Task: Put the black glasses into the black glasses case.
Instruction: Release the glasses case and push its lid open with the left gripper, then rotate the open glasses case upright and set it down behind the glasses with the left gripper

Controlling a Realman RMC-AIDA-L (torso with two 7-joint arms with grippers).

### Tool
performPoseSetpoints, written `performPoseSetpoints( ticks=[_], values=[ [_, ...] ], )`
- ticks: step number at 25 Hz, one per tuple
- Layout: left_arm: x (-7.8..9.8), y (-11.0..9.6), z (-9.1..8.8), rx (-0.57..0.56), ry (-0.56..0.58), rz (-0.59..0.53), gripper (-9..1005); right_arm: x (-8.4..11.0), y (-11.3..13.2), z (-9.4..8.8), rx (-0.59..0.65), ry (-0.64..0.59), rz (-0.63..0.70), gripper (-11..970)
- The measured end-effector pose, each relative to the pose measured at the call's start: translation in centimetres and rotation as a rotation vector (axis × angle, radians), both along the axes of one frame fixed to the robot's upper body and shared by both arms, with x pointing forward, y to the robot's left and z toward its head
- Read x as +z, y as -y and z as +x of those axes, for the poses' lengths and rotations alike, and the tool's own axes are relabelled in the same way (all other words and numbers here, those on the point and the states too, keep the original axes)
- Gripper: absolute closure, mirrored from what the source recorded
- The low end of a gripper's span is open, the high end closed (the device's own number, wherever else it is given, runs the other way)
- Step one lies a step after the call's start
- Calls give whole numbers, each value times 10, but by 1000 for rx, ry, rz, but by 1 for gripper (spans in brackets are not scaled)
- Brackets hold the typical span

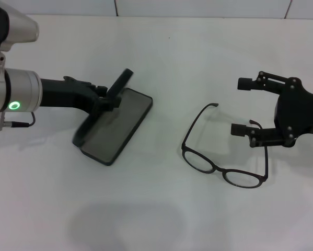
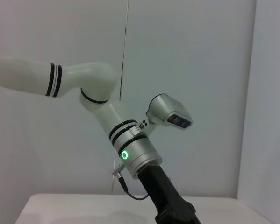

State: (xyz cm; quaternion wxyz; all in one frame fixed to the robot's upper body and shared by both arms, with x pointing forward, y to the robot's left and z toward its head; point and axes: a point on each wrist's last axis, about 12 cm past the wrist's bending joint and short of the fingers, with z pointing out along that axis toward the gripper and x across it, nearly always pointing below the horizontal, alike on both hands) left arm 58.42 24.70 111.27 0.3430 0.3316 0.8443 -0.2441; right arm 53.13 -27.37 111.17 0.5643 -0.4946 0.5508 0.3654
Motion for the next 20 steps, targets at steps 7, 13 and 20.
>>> performPoseSetpoints(
  ticks=[7, 13, 20],
  values=[
    [7, 3, 6, -3, 40, 0, 595, 1, 6, -13, 88, 9, -45, 106],
    [20, 15, 21, -102, 178, 63, 763, 0, 15, -34, 211, 24, -62, 109],
    [26, 50, 32, -396, 477, 202, 790, -14, 18, -52, 202, 52, -53, 113]
  ],
)
